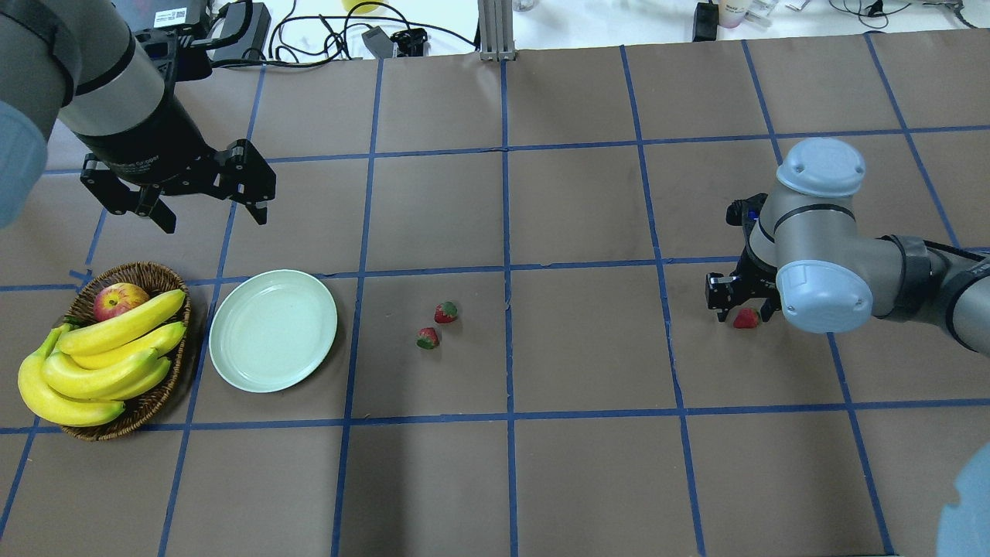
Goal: Collect all strawberries into plate
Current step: 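Lower the right gripper and grasp that strawberry, then carry the strawberry to the other two and release it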
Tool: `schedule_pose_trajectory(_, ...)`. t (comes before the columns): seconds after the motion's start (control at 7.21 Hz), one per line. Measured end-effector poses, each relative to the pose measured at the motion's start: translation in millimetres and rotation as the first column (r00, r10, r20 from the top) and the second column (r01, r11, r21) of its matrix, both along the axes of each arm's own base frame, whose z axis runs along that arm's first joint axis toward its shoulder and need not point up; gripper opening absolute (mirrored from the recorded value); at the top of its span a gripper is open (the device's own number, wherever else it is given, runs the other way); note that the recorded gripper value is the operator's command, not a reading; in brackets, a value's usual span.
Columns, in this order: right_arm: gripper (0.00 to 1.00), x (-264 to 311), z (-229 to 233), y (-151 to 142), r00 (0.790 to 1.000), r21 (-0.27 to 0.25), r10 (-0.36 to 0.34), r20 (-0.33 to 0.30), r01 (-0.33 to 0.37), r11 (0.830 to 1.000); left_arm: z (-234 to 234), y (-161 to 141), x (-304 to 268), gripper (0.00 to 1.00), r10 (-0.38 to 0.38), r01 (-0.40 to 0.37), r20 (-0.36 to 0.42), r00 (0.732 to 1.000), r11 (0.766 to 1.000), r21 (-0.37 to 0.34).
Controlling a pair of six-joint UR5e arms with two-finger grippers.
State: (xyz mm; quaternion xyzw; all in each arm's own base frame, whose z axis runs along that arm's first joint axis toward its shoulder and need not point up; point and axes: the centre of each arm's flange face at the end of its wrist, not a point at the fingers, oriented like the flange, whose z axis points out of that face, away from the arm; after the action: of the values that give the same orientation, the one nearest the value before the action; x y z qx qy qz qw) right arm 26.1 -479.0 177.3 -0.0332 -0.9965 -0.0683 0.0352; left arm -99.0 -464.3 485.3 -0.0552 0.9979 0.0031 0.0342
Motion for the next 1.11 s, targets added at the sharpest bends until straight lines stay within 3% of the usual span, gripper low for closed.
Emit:
schedule_pose_trajectory(0.55, 0.06, 0, 14, -9, 1.0, 0.02, -0.007, 0.008, 0.007, 1.0, -2, 0, -1, 1.0, -0.001, 0.001, -0.001, 1.0, 1.0, 0.004)
schedule_pose_trajectory(0.83, 0.06, 16, 44, -30, 0.997, 0.054, -0.019, 0.079, 0.015, 0.998, -2, 1, -1, 1.0, -0.001, 0.001, -0.001, 1.0, 1.0, 0.004)
schedule_pose_trajectory(1.11, 0.06, 85, 53, -32, 0.985, 0.062, -0.059, 0.16, 0.049, 0.997, -2, 1, 0, 1.0, -0.001, 0.001, 0.0, 1.0, 1.0, 0.004)
